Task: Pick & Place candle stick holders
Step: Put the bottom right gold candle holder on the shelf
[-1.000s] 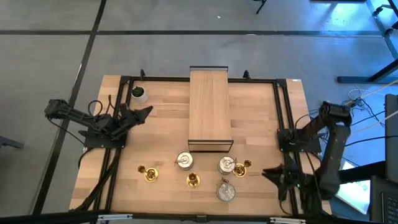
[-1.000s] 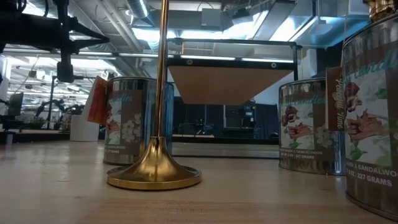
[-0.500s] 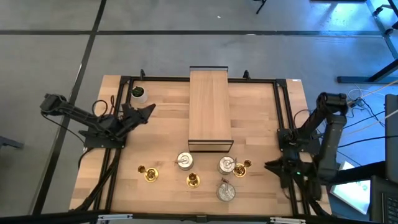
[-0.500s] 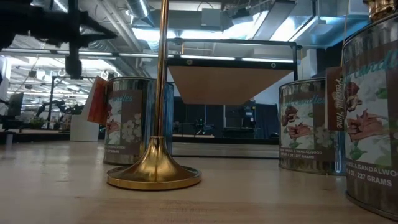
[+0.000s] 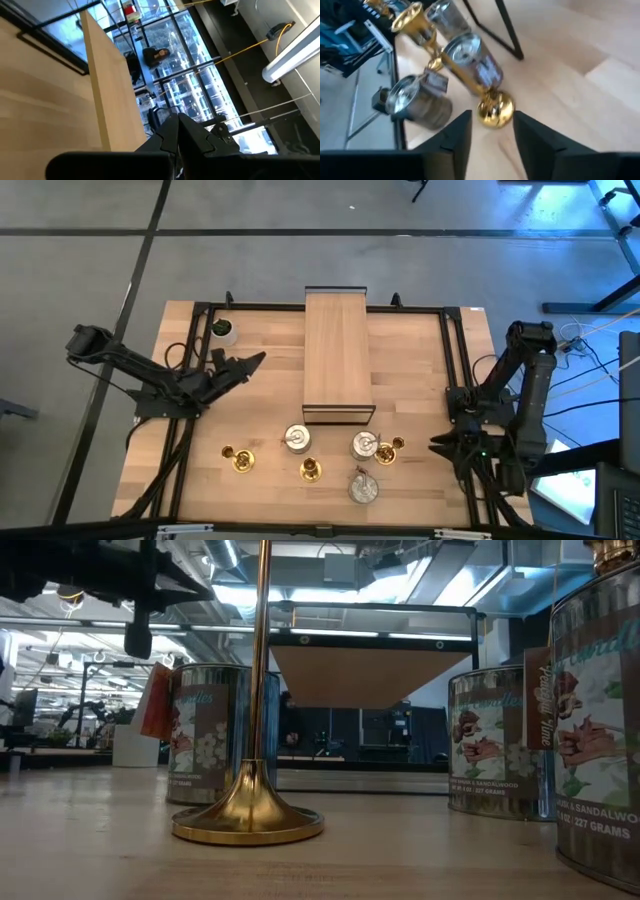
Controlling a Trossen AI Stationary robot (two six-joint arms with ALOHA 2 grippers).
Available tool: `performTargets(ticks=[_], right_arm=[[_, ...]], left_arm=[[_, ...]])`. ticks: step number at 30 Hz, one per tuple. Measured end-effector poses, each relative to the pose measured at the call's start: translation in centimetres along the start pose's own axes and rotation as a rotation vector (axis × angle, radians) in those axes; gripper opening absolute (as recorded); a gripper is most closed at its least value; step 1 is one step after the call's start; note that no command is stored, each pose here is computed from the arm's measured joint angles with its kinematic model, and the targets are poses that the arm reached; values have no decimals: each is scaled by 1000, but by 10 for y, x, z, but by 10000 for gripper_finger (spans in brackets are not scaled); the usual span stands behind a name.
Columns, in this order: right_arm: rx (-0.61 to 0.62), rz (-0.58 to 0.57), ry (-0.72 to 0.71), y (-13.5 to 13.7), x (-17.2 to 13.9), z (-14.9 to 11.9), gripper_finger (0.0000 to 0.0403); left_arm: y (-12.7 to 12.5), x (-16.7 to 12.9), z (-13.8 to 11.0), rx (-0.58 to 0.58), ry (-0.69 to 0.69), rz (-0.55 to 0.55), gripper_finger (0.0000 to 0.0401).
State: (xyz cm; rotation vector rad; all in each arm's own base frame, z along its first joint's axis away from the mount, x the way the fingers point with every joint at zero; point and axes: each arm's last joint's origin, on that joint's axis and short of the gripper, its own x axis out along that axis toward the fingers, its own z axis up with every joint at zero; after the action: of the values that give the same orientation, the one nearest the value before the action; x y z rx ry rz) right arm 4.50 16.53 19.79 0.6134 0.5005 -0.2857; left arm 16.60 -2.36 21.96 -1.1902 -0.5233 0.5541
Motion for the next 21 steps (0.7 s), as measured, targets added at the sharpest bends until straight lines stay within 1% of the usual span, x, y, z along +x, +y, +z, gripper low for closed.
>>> performTargets(ticks=[5,9,12,18,21], right_arm=[[-81,-4,-27,9,12,4,230],[-113,-11,-4,19,22,6,264],[-144,-1,-9,24,28,8,269],[-201,-6,-19,30,36,12,260],[-205,-2,22,35,42,15,257]], left_arm=[[1,1,-1,-8,-2,7,1],[1,1,-1,3,-2,7,1],[1,1,-1,4,0,6,1],[1,0,-2,1,18,-1,1],[1,0,-2,-4,30,-6,1]])
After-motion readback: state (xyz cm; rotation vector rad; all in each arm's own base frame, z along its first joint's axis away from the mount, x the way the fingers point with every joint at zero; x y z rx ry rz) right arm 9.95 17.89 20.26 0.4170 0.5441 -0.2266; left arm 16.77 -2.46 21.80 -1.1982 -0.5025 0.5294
